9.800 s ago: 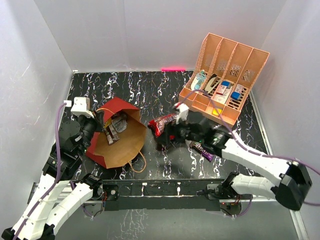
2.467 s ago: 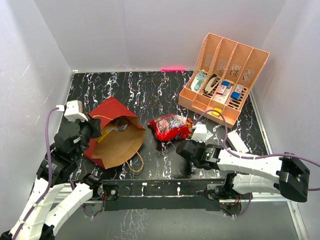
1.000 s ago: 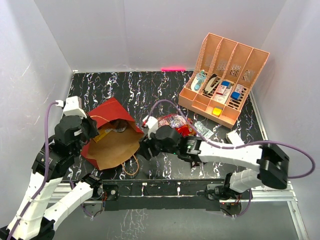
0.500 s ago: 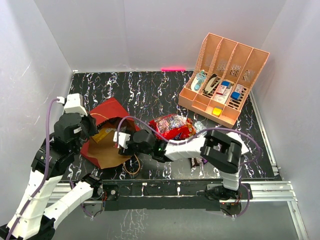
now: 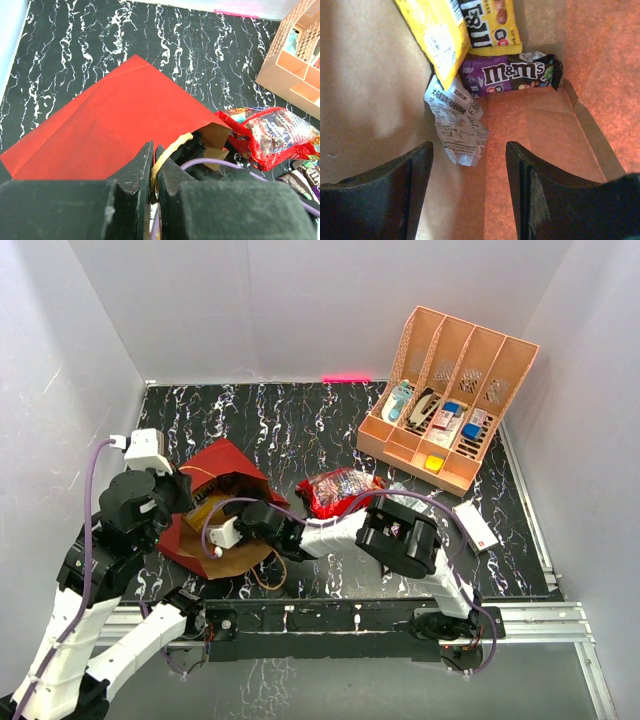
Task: Take the snacks out of the paper bag
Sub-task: Take out the snack from the paper bag.
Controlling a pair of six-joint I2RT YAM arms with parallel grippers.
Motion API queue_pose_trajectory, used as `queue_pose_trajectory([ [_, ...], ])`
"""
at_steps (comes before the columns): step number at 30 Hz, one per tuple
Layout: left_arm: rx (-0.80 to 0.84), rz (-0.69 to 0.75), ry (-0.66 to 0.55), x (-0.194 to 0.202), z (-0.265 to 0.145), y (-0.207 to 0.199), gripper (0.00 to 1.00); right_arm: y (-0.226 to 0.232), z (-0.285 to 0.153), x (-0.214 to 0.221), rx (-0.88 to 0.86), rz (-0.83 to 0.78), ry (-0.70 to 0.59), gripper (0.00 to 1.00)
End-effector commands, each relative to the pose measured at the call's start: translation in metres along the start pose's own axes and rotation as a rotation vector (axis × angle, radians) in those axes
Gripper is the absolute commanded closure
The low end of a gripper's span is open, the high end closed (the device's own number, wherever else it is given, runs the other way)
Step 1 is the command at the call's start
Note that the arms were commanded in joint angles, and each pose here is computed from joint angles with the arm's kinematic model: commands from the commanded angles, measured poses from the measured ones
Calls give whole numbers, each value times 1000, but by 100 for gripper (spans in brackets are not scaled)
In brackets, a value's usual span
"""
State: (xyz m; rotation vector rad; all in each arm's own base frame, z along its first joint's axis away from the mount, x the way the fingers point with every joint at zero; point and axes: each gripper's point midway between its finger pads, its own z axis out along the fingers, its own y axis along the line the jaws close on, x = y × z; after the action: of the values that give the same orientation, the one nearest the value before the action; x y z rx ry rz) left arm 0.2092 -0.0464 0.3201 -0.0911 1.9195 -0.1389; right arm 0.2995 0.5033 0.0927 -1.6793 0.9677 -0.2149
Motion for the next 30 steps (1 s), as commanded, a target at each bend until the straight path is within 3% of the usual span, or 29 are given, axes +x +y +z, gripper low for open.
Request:
queue_pose_trajectory([
  [1, 44, -10, -47, -13, -6, -7, 95, -17, 11, 6, 44, -178, 56, 38],
  [7, 43, -13, -54, -12, -10, -5, 95, -21, 28, 5, 81, -207, 44, 41],
  [22, 11, -5, -71, -18, -14, 3, 95, -50, 44, 13, 213, -214, 37, 92],
  [30, -4, -5, -78, -20, -14, 5, 95, -65, 13, -6, 182, -87, -27, 92],
])
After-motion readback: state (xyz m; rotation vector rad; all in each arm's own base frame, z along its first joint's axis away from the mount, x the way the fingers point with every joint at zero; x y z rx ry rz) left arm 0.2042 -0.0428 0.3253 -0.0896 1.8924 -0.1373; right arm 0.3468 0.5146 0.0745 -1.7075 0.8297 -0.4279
